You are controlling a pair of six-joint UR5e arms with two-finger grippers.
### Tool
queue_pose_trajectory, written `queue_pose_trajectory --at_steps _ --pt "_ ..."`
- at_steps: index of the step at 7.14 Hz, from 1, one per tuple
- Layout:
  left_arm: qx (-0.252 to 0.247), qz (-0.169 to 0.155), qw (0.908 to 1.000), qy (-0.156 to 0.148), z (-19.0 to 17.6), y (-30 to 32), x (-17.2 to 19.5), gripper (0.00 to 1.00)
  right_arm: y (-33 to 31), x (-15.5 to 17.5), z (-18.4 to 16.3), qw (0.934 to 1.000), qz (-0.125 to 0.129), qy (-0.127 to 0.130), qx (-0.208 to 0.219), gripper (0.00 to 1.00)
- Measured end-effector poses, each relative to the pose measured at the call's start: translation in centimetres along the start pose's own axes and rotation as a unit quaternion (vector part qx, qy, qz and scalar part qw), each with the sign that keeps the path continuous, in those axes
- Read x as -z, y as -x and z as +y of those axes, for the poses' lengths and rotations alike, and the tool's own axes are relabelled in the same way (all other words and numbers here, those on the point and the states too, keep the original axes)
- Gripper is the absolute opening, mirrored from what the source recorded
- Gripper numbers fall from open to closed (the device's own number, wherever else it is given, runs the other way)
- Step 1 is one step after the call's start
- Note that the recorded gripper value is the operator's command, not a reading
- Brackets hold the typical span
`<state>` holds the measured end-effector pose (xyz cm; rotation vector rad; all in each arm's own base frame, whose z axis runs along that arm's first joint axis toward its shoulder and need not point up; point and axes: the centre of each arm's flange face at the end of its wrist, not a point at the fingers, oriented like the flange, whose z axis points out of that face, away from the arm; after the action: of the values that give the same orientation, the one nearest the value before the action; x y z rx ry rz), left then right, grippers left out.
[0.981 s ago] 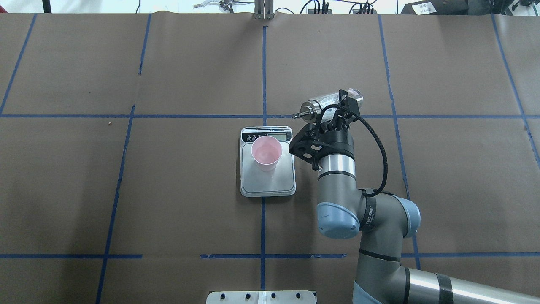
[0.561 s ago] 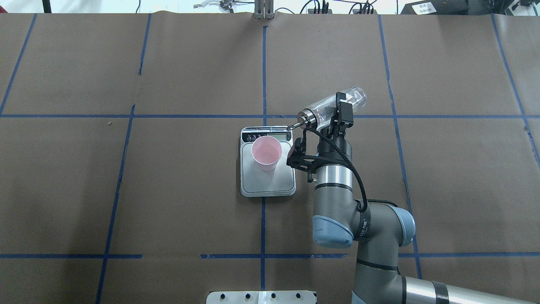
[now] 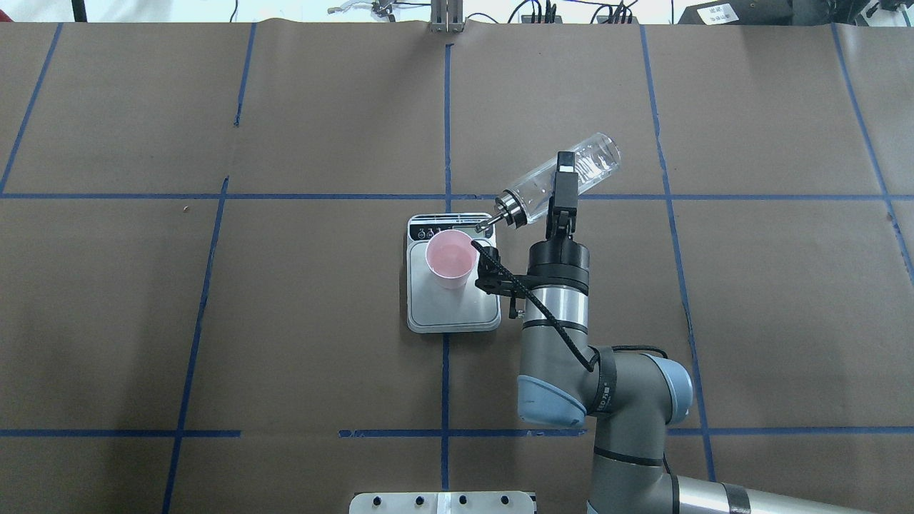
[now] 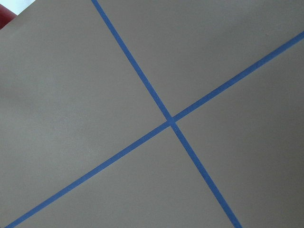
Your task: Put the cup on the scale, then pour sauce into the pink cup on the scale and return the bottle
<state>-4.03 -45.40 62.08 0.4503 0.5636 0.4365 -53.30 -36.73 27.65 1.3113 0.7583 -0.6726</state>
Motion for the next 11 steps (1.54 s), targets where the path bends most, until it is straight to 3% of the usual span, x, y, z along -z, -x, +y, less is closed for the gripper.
queue_pose_trajectory --at_steps 4,7,11 --pt "0.003 -0.002 1.0000 0.000 0.24 0.34 0.09 1.00 -0.62 0.62 -1.64 0.9972 0.018 0.008 0.072 0.00" --pt "0.003 -0.002 1.0000 -0.001 0.15 0.35 0.19 1.00 -0.31 0.63 -1.20 0.9946 0.026 0.012 0.100 0.00" --pt "0.001 -0.002 1.0000 -0.005 -0.11 0.17 0.51 1.00 -0.64 0.52 -0.91 0.9847 0.045 0.023 0.167 0.00"
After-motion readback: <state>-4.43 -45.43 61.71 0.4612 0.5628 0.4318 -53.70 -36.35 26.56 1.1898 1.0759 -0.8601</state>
